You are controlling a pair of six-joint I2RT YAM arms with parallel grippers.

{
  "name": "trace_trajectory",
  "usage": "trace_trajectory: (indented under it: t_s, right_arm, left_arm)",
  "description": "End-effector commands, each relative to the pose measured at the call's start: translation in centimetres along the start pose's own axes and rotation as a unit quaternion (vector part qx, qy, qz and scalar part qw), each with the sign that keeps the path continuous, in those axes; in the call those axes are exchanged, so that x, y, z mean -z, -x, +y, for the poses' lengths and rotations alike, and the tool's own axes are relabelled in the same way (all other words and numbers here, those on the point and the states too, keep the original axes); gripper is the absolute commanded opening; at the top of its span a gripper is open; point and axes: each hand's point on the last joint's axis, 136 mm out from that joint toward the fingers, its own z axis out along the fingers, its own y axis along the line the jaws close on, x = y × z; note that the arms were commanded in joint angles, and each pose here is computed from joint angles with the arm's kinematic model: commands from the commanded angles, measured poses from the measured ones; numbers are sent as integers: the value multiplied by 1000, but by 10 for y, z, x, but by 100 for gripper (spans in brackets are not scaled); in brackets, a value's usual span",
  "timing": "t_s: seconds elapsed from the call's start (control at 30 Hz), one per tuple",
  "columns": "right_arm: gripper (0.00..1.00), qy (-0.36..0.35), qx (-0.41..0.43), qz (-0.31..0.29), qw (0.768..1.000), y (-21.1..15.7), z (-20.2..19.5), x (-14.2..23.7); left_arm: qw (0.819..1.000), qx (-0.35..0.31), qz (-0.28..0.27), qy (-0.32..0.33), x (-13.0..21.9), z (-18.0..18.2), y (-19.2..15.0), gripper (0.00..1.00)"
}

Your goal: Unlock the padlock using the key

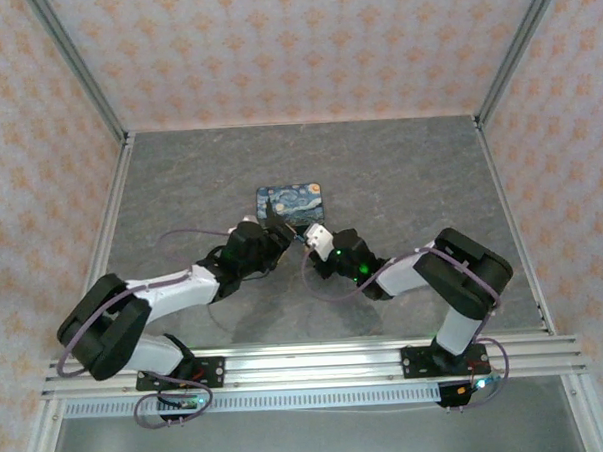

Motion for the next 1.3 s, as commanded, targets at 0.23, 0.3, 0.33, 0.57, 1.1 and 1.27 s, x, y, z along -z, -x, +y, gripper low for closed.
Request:
trace_trajectory:
  t_s: [0.23,0.3,0.33,0.57,1.1,1.27]
  right_arm:
    - [0,61,-198,-14,978,9,-1,11]
    - [0,69,-232,-6,970,7,-1,11]
    - [0,74,-252,1,965,4,-1,10]
    - [0,90,-342,34,935,-16,2,4]
    - [27,49,-367,44,928,-29,-22,17]
    - [33,50,-378,20,924,-16,-36,29]
  left_arm:
    - [991,-86,-75,63,55,10,33,64]
    - [990,-93,-85,66,62,10,36,65]
    - [989,-95,-89,69,66,11,37,65]
    - [988,-95,-99,67,77,11,40,66]
    - [986,-116,-102,70,74,-14,67,73]
    - [982,-140,-89,87,60,-21,80,75]
